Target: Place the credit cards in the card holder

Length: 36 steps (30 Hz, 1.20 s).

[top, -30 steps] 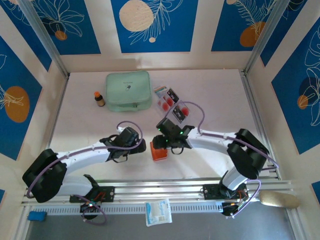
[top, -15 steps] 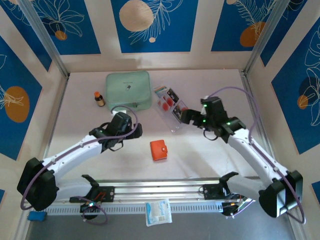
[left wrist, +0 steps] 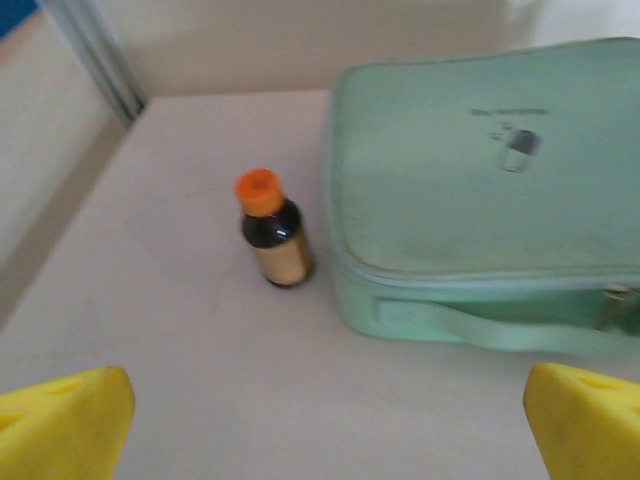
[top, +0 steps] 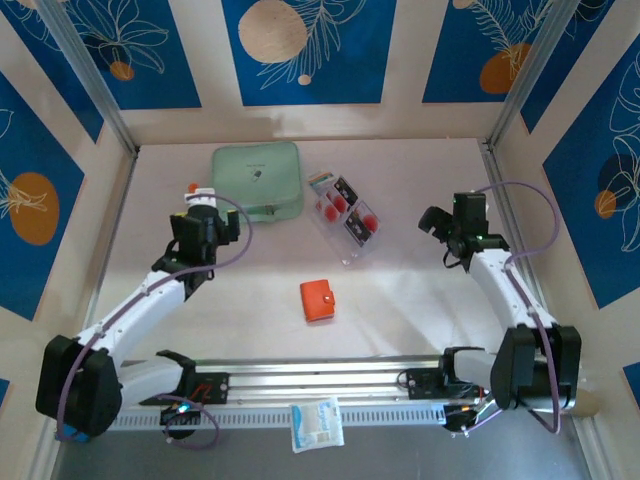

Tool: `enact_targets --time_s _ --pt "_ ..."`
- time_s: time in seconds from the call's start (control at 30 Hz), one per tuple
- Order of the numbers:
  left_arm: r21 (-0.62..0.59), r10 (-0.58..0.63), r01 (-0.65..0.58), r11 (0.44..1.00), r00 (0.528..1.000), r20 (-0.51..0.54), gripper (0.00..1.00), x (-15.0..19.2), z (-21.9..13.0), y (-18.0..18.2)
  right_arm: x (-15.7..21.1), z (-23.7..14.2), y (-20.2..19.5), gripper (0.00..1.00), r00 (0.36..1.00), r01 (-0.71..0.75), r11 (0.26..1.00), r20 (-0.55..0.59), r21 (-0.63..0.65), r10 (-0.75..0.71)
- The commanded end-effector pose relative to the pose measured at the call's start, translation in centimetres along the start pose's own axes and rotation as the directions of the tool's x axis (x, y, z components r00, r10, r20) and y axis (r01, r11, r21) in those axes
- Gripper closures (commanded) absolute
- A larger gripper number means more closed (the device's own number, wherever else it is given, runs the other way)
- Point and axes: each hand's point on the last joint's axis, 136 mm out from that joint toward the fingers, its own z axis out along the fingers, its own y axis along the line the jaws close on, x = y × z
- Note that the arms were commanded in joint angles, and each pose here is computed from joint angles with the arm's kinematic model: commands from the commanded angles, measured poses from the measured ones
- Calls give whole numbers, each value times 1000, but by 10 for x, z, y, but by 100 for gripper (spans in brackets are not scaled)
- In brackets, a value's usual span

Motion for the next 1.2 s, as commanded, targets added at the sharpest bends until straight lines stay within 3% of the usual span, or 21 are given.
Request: enact_targets --time_s 0.0,0.2,0.4,0.57,0.6,0.67,0.73,1.17 --pt "-73 20 -9 997 988 152 0 -9 13 21 -17 19 -12 1 986 89 993 136 79 -99" --pt "-148 81 -72 986 995 59 0 53 49 33 -13 41 -4 1 938 210 975 266 66 -220" --pt "-78 67 -59 995 993 101 0 59 71 27 -12 36 35 1 857 338 930 454 -142 -242" --pt "59 45 -49 997 996 71 0 65 76 16 5 54 40 1 856 377 905 448 -198 -259" --pt "104 35 -44 994 996 85 0 68 76 12 2 55 42 1 843 376 905 478 -201 -245" --pt "168 44 -70 983 987 153 0 71 73 3 5 59 43 1 869 380 901 414 -210 -270" --pt "173 43 -58 983 995 91 0 76 76 3 2 59 46 1 857 388 897 442 -211 -267" --pt "184 32 -53 981 993 112 0 73 75 4 4 59 45 1 855 395 899 435 -190 -284"
